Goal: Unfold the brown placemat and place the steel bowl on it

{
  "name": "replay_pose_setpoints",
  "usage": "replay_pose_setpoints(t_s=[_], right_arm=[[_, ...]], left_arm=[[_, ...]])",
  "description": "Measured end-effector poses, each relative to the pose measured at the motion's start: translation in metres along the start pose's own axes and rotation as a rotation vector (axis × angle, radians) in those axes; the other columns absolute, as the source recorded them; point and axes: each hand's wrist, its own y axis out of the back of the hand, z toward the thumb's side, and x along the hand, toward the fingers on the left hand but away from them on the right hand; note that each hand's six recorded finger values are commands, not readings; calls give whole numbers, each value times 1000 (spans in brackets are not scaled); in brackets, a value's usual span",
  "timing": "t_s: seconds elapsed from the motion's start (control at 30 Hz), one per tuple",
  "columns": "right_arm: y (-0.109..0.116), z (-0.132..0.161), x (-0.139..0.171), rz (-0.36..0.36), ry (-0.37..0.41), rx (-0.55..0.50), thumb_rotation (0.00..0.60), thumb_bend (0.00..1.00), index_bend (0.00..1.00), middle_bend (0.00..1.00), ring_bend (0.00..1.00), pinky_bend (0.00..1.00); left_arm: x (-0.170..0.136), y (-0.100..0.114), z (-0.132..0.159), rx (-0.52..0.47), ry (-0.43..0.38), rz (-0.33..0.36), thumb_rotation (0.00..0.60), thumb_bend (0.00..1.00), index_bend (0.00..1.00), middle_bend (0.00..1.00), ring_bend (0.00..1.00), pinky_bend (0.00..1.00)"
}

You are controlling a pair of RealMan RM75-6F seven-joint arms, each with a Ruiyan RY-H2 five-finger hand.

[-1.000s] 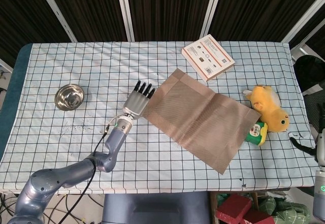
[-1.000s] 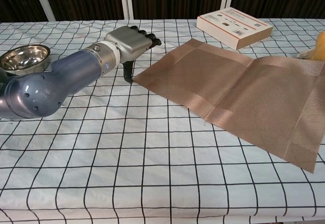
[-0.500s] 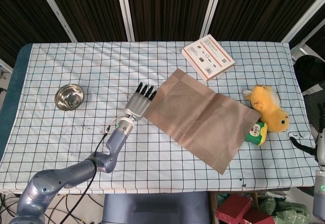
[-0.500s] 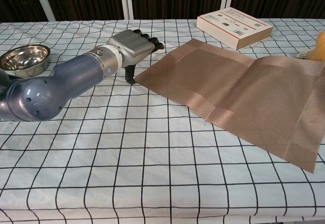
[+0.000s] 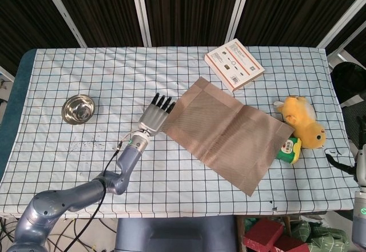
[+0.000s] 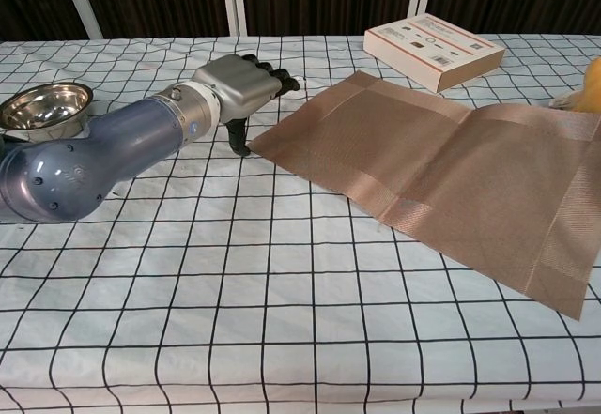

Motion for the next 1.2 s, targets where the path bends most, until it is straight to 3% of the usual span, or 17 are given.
replay_pose_setpoints(t_s=[0.2,0.43,0.63,0.83,1.2], right_arm=[[0,-1,0,-1,-5,-5,600,75,0,0,0,158],[0,0,-1,0,-5,-10,600,77,0,0,0,158],[-1,-1,-1,9,-10,-25,600,79,0,0,0,158],[-1,0,0,11,-8,-31,600,79,0,0,0,158],[0,1,0,8,-6,-41,600,90,0,0,0,158]], left_arm=[[-1,-4,5,2,-10,-7,600,77,33,19,0,0],[0,0,10,3,-20,12,600,221,83,64,0,1],[-1,9,15,-19,-41,65,600,271,98,79,0,3],[0,12,16,-19,-56,102,600,291,99,79,0,4],[0,-2,15,11,-57,71,600,291,137,79,0,3]])
